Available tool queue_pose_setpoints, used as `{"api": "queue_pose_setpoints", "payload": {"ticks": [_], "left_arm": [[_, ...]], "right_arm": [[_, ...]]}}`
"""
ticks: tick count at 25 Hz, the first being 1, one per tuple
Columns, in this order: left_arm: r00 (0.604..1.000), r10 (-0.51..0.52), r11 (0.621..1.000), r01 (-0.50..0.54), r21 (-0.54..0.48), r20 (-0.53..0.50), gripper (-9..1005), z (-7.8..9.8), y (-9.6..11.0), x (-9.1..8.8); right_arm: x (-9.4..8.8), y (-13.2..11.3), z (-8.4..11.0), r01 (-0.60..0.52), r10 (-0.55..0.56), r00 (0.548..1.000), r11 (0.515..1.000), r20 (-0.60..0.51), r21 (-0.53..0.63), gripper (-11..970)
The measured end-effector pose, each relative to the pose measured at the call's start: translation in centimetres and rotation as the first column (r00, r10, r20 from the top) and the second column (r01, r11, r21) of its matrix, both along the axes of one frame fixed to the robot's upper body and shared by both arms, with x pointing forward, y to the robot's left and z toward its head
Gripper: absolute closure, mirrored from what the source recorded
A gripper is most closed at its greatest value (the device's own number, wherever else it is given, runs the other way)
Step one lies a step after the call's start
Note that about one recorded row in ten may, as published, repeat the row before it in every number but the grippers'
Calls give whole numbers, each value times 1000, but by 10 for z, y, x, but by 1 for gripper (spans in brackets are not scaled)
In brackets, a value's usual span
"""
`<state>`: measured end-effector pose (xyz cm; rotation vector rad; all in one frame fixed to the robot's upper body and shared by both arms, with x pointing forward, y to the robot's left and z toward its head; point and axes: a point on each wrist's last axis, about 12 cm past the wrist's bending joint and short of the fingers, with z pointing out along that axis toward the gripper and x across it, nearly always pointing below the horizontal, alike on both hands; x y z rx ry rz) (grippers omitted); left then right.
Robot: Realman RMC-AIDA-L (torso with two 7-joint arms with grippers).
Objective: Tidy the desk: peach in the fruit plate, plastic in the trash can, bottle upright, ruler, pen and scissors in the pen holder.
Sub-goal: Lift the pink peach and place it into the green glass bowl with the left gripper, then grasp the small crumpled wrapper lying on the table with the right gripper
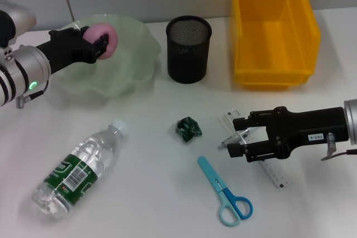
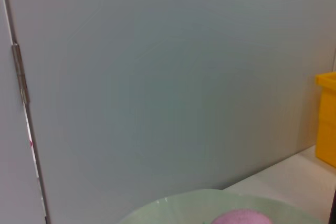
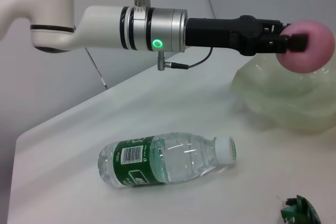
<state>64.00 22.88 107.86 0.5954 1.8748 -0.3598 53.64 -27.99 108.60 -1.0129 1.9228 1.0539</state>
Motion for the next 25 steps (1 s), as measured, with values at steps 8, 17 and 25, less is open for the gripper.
{"api": "queue_pose_setpoints", "payload": {"ticks": [8, 17, 25], "left_arm": [[1000, 2, 1000, -2, -6, -6, 454, -1, 0, -1], [999, -33, 997, 33, -66, 5, 205, 4, -2, -3], [962, -270, 920, 273, -281, 51, 194, 34, -7, -28]], "right_arm": [[0, 0, 0, 0, 0, 1000, 1000, 1, 0, 238], [0, 0, 0, 0, 0, 1000, 1000, 1, -1, 242], [1, -1, 1, 4, -4, 1000, 1000, 7, 0, 245]]}}
